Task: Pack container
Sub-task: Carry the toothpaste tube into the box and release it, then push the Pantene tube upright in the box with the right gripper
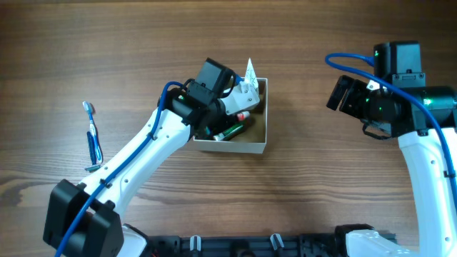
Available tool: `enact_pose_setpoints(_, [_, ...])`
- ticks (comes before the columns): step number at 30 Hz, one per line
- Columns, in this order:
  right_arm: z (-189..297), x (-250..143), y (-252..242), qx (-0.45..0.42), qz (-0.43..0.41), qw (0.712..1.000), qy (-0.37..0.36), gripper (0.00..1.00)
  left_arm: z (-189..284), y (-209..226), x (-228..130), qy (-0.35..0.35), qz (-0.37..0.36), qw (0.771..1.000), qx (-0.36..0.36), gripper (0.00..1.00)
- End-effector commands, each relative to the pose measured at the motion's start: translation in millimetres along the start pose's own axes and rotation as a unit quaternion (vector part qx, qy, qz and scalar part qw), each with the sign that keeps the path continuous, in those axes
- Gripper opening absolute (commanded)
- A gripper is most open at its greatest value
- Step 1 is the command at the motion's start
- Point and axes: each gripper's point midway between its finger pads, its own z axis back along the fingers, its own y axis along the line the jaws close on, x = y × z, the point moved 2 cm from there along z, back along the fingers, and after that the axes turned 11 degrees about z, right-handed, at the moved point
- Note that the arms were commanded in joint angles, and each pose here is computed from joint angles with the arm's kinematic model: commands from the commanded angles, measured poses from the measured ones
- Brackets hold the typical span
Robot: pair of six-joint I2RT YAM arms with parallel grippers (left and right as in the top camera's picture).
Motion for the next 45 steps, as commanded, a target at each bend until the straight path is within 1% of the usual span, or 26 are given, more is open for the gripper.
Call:
enact_pose_setpoints(1, [-3,0,1,0.004,-0.007,1.0,0.006,1.0,17,-3,10,-0.03,-0.003,1.0,-0.002,0.73])
enact_pose_setpoints(2, [-3,0,1,0.004,-0.007,1.0,0.005,1.0,27,-1,14,-0.041,0.014,0.999,0.009,0.76])
enact_pose_setpoints(4, [-6,2,2,0.005,0.024,1.0,0.005,0.99,56,13,17,-0.068,0.092,0.992,0.058,0.8])
enact_pose_setpoints(5, [-9,2,2,0.003,0.035,0.999,0.011,0.93,72,24,14,-0.078,0.138,0.983,0.09,0.85])
enact_pose_setpoints(6, [-14,1,2,0.001,0.039,0.999,0.021,0.82,88,37,7,-0.086,0.187,0.97,0.125,0.89])
enact_pose_setpoints(7, [-22,1,4,0.0,0.039,0.999,0.033,0.77,101,48,0,-0.091,0.224,0.959,0.149,0.98])
enact_pose_setpoints(8, [-34,2,6,0.001,0.04,0.998,0.05,0.57,121,65,-17,-0.096,0.287,0.935,0.184,1.0])
enact_pose_setpoints(9, [-42,2,8,0.005,0.04,0.997,0.061,0.41,130,75,-28,-0.097,0.317,0.923,0.197,1.0])
enact_pose_setpoints(10, [-53,2,12,0.012,0.04,0.996,0.075,0.27,139,85,-40,-0.097,0.354,0.907,0.209,1.0])
enact_pose_setpoints(11, [-64,3,17,0.021,0.04,0.995,0.087,0.19,144,93,-49,-0.097,0.381,0.893,0.217,1.0])
enact_pose_setpoints(12, [-74,3,21,0.029,0.04,0.994,0.099,0.08,150,105,-64,-0.095,0.428,0.869,0.229,1.0])
enact_pose_setpoints(13, [-85,3,26,0.038,0.04,0.992,0.11,0.04,154,114,-78,-0.091,0.464,0.849,0.237,1.0])
enact_pose_setpoints(14, [-96,4,32,0.056,0.046,0.99,0.12,0.04,156,119,-87,-0.086,0.489,0.834,0.242,1.0])
enact_pose_setpoints(15, [-112,3,43,0.084,0.058,0.985,0.138,0.04,159,129,-106,-0.076,0.534,0.804,0.252,1.0])
enact_pose_setpoints(17, [-133,-2,53,0.11,0.061,0.979,0.163,0.04,163,141,-132,-0.062,0.587,0.761,0.268,1.0])
enact_pose_setpoints(18, [-142,-4,56,0.115,0.06,0.976,0.174,0.04,165,145,-140,-0.059,0.603,0.748,0.272,1.0])
enact_pose_setpoints(19, [-152,-7,59,0.119,0.06,0.974,0.185,0.04,166,148,-147,-0.056,0.613,0.739,0.276,1.0])
enact_pose_setpoints(22, [-182,-20,80,0.142,0.083,0.963,0.215,0.04,170,155,-159,-0.057,0.634,0.723,0.271,1.0])
enact_pose_setpoints(25, [-199,-32,98,0.158,0.098,0.954,0.237,0.04,171,156,-160,-0.057,0.635,0.72,0.272,1.0])
enact_pose_setpoints(27, [-208,-42,120,0.177,0.12,0.946,0.243,0.04,171,156,-160,-0.057,0.635,0.721,0.272,1.0])
enact_pose_setpoints(30, [-206,-44,136,0.202,0.136,0.941,0.236,0.04,171,156,-161,-0.057,0.635,0.721,0.272,1.0])
enact_pose_setpoints(33, [-199,-44,155,0.253,0.139,0.929,0.23,0.04,171,155,-161,-0.056,0.635,0.721,0.272,1.0])
enact_pose_setpoints(35, [-197,-43,161,0.273,0.136,0.924,0.229,0.04,171,155,-161,-0.055,0.635,0.721,0.272,1.0])
enact_pose_setpoints(43, [-197,-40,163,0.276,0.131,0.925,0.224,0.04,170,155,-161,-0.054,0.636,0.721,0.272,1.0])
enact_pose_setpoints(45, [-195,-39,167,0.289,0.129,0.922,0.222,0.04,170,155,-161,-0.054,0.636,0.721,0.272,1.0])
